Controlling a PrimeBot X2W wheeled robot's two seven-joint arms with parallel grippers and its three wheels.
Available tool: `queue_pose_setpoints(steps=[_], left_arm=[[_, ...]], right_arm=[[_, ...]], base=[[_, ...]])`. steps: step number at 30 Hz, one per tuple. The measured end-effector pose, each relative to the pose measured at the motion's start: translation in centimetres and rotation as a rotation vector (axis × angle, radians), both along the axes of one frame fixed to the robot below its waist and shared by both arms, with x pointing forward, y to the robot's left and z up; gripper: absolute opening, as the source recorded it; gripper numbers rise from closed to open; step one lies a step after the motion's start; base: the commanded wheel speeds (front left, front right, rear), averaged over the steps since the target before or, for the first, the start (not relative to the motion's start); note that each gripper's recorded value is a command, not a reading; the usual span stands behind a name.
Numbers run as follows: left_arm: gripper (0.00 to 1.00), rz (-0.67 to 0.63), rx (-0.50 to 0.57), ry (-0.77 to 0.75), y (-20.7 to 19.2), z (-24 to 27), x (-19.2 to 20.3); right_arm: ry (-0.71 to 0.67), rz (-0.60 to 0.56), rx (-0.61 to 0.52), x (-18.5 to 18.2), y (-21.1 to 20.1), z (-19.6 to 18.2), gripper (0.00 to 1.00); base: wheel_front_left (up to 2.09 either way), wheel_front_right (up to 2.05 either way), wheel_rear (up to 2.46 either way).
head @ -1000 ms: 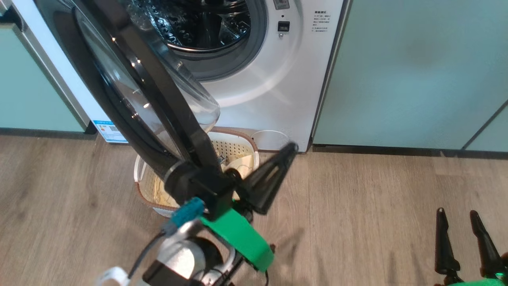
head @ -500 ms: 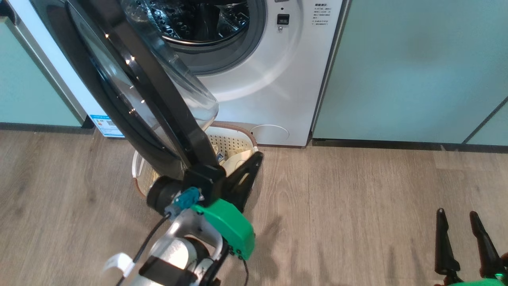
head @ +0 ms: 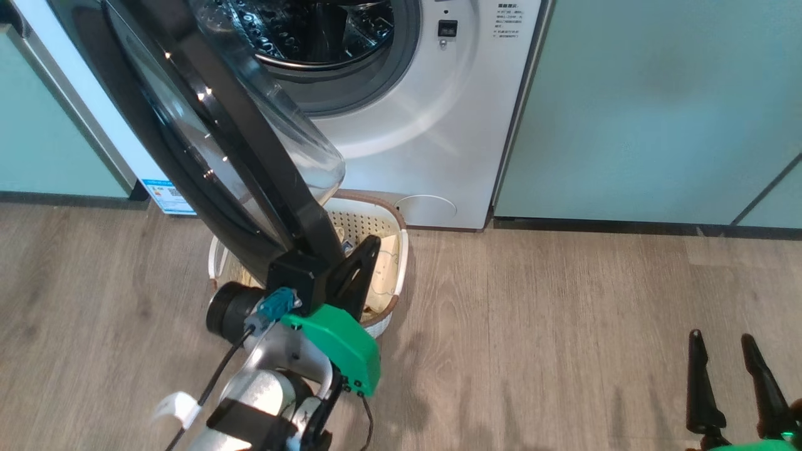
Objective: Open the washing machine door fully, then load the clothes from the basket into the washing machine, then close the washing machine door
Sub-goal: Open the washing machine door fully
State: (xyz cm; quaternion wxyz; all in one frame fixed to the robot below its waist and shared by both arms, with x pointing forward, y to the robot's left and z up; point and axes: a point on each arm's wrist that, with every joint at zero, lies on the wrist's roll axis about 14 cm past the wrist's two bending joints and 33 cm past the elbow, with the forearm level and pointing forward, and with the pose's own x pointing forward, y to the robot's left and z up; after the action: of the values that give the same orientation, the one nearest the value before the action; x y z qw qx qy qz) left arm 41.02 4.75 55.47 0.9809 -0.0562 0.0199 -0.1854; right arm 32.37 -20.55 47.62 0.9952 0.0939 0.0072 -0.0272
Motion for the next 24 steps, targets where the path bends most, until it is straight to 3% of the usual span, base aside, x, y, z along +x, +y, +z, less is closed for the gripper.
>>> queue_pose_setpoints(steps=[24], left_arm=[[0.00,0.124,-0.006,0.038,3.1,-1.3,-0.8]], right_arm=[[0.003,0.037,0.003,0.9,1.0,-0.2,1.00]], base=[[0.00,0.00,0.00]])
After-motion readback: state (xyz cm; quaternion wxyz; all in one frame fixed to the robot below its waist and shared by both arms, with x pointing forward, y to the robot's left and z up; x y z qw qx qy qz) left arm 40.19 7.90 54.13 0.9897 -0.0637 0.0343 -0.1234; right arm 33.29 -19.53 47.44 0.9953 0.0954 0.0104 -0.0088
